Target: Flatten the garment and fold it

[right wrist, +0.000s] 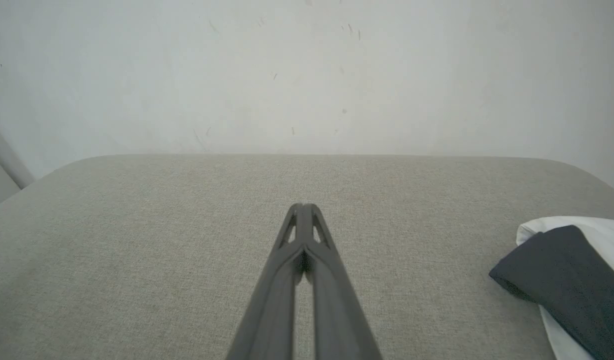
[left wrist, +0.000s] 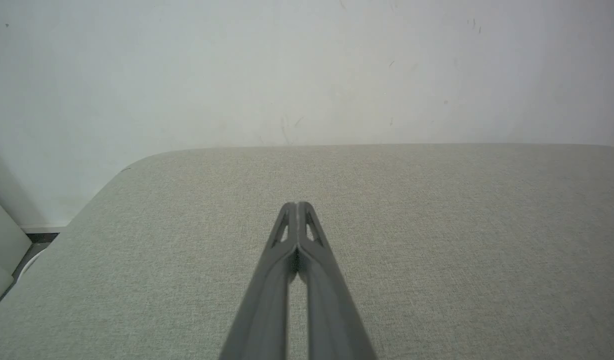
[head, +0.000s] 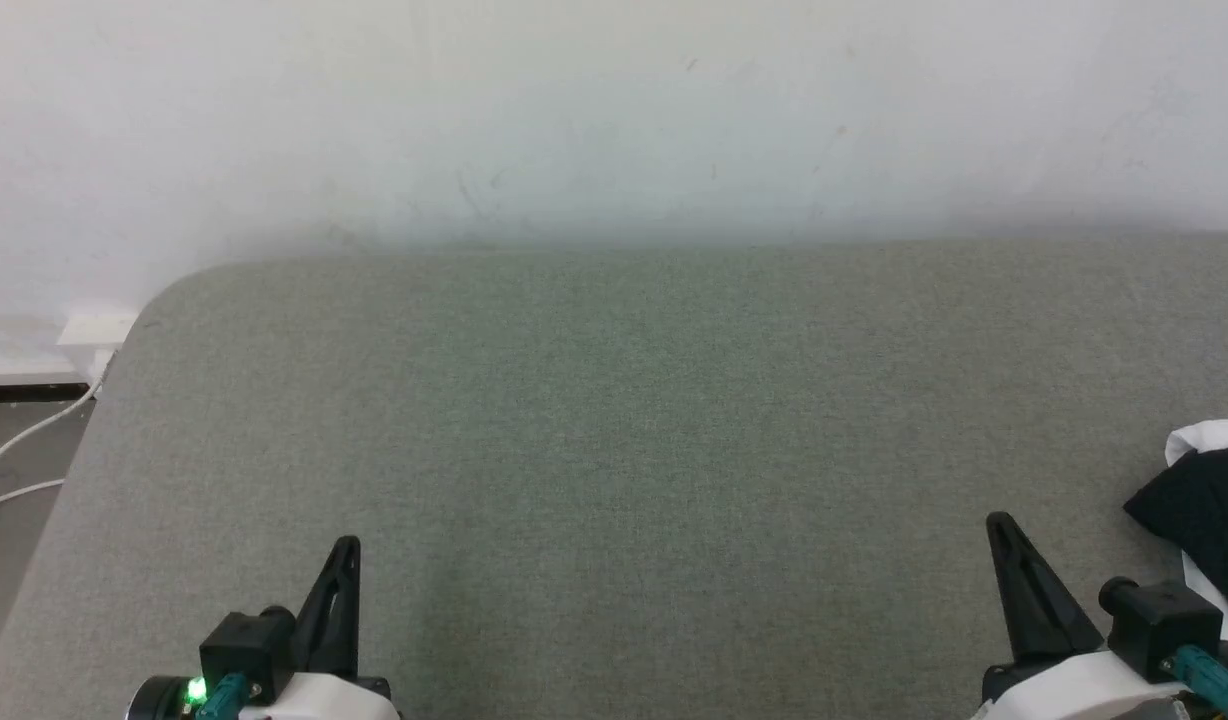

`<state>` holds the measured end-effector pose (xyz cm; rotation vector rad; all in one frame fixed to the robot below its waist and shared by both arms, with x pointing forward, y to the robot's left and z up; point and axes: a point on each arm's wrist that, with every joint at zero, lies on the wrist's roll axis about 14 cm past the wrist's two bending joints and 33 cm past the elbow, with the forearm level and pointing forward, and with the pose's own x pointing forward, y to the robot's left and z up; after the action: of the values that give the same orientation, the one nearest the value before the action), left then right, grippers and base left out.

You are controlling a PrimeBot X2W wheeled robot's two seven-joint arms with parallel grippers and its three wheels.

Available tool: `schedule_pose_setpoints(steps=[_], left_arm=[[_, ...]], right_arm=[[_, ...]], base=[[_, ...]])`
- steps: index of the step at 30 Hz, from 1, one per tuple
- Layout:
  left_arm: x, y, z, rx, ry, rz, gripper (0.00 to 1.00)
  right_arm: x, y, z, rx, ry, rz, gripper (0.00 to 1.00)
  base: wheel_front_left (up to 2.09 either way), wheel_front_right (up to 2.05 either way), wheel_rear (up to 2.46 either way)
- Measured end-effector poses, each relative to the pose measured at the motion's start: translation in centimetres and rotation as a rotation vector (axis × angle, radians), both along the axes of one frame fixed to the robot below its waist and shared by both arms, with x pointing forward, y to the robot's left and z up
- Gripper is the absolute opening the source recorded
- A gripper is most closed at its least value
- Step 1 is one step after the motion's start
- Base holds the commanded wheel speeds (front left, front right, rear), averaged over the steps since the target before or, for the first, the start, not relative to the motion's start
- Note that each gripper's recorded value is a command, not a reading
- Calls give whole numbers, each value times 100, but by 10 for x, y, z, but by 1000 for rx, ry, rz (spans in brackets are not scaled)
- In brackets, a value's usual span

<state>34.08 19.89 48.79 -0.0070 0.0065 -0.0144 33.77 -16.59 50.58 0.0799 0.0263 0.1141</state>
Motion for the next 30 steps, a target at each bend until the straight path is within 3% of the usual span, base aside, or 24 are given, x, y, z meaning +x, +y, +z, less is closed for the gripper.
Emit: schedule_pose_setpoints(steps=[30], left_arm=[[8, -7, 7, 10, 7, -3, 0]], right_arm=[[9, 2, 5, -32, -6, 7, 0]], base=[[0, 0, 0]])
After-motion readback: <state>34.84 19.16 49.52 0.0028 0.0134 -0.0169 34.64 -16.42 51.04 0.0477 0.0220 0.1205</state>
